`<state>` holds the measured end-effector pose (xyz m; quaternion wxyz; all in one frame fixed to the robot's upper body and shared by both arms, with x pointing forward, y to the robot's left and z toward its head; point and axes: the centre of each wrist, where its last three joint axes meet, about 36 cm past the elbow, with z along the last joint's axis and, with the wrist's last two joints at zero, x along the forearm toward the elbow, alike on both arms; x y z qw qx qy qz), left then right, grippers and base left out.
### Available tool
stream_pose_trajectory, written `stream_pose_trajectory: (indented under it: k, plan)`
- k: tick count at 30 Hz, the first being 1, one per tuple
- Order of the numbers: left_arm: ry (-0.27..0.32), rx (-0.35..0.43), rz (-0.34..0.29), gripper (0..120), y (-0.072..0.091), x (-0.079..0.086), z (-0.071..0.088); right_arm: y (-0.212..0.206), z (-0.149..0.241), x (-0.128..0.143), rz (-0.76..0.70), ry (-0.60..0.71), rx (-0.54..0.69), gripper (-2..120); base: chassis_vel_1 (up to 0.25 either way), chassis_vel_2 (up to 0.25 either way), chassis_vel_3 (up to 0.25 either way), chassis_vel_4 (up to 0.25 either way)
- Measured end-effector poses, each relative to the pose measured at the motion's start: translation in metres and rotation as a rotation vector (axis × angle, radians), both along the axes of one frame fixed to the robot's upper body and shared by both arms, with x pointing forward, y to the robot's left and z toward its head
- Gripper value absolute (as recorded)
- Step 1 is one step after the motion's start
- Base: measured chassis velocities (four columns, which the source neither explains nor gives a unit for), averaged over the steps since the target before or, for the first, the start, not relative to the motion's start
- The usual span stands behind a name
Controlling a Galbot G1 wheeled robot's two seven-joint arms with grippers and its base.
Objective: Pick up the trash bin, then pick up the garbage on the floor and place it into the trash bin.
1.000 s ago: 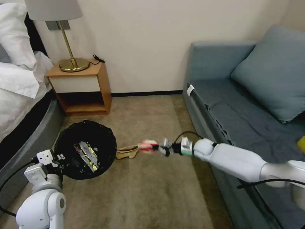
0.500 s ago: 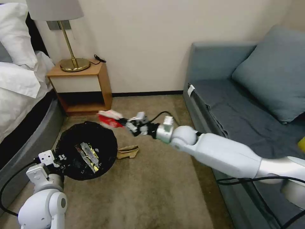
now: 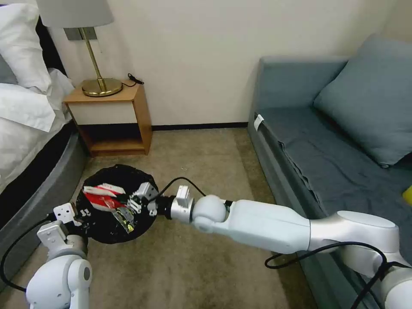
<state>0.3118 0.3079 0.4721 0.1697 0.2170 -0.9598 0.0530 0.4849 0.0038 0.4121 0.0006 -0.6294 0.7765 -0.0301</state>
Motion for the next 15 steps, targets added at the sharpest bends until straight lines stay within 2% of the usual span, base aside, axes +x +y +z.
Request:
stream_pose_trajectory:
  k: [3, 5, 8, 9, 13, 14, 15]
  plan:
    - [-0.002, -0.001, -0.002, 2, -0.001, 0.001, 0.000, -0.005, -0.003, 0.003, -0.012, -0.019, -0.015, 29, 0.000, 0.000, 0.000, 0.000]
    - [-0.002, -0.001, -0.003, 2, -0.001, 0.001, 0.000, -0.005, -0.003, 0.003, -0.014, -0.020, -0.016, 31, 0.000, 0.000, 0.000, 0.000]
    - [-0.002, -0.002, -0.003, 2, -0.001, 0.001, 0.000, -0.010, -0.001, 0.008, -0.040, -0.044, -0.016, 46, 0.000, 0.000, 0.000, 0.000]
    - [-0.002, -0.002, -0.003, 2, -0.001, 0.001, 0.000, -0.010, -0.001, 0.008, -0.040, -0.044, -0.016, 46, 0.000, 0.000, 0.000, 0.000]
    - [0.001, 0.002, 0.001, 2, 0.001, 0.000, 0.000, -0.037, 0.028, 0.033, -0.176, -0.138, 0.016, 64, 0.000, 0.000, 0.000, 0.000]
    - [0.001, 0.002, 0.001, 2, 0.001, 0.000, 0.000, -0.037, 0.028, 0.033, -0.176, -0.138, 0.016, 64, 0.000, 0.000, 0.000, 0.000]
    - [0.000, 0.003, 0.003, 2, 0.002, -0.001, 0.001, -0.056, 0.037, 0.041, -0.247, -0.175, 0.016, 71, 0.000, 0.000, 0.000, 0.000]
